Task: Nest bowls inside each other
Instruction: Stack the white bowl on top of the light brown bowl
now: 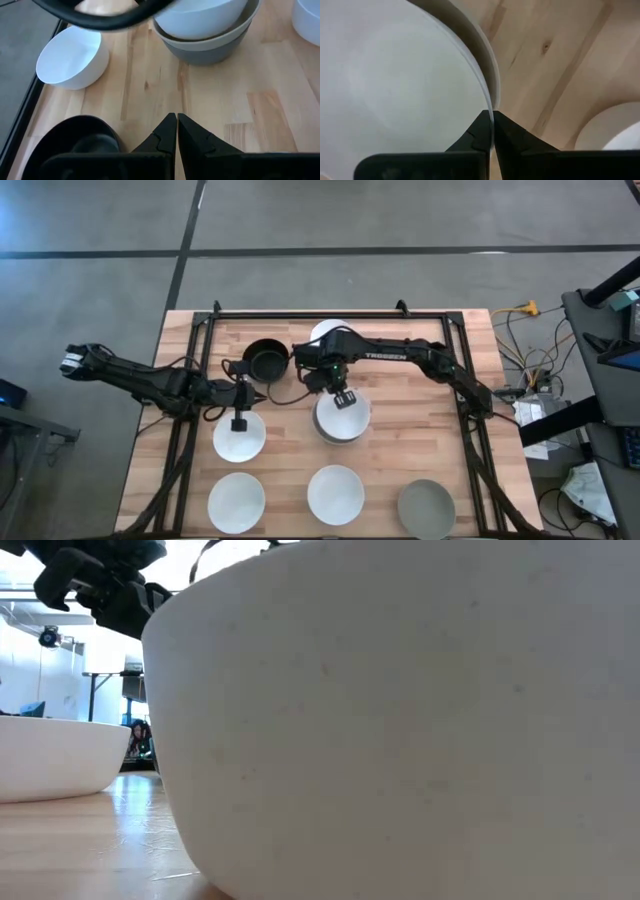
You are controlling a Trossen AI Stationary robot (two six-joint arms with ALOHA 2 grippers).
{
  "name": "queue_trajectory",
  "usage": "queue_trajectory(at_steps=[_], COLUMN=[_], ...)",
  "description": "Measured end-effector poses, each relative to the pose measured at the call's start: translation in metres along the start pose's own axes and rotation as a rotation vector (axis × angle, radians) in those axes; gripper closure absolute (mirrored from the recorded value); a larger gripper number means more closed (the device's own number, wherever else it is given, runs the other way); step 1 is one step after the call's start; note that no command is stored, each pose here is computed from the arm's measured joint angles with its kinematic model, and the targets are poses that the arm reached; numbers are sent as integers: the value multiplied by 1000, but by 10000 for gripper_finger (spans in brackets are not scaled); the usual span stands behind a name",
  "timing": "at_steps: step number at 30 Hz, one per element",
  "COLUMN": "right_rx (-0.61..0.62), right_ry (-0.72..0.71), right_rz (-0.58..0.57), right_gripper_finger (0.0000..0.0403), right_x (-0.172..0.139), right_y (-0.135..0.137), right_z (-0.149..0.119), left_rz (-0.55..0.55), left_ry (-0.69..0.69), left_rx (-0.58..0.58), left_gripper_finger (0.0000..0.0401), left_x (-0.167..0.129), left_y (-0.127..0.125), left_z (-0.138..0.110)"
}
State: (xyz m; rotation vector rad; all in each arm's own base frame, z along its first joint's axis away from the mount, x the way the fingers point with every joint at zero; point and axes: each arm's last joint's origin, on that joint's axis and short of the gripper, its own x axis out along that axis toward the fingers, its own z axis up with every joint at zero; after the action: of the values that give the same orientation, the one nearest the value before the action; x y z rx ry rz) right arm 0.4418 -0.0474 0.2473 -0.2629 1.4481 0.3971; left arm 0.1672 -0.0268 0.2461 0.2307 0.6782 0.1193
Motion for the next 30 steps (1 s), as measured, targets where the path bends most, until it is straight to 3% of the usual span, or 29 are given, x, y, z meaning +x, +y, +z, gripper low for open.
queue_trajectory(at_steps=[16, 30], right_rx=[-48, -9], right_ry=[-1, -1], right_rz=[53, -14], right_gripper_finger=[387, 301], right_x=[23, 15], right_y=[10, 14], right_z=[14, 16], left_rz=[3, 3], left_ry=[2, 2], left_rx=[1, 1], left_gripper_finger=[400, 400], left_x=[0, 0], left_y=[0, 0], left_z=[0, 0])
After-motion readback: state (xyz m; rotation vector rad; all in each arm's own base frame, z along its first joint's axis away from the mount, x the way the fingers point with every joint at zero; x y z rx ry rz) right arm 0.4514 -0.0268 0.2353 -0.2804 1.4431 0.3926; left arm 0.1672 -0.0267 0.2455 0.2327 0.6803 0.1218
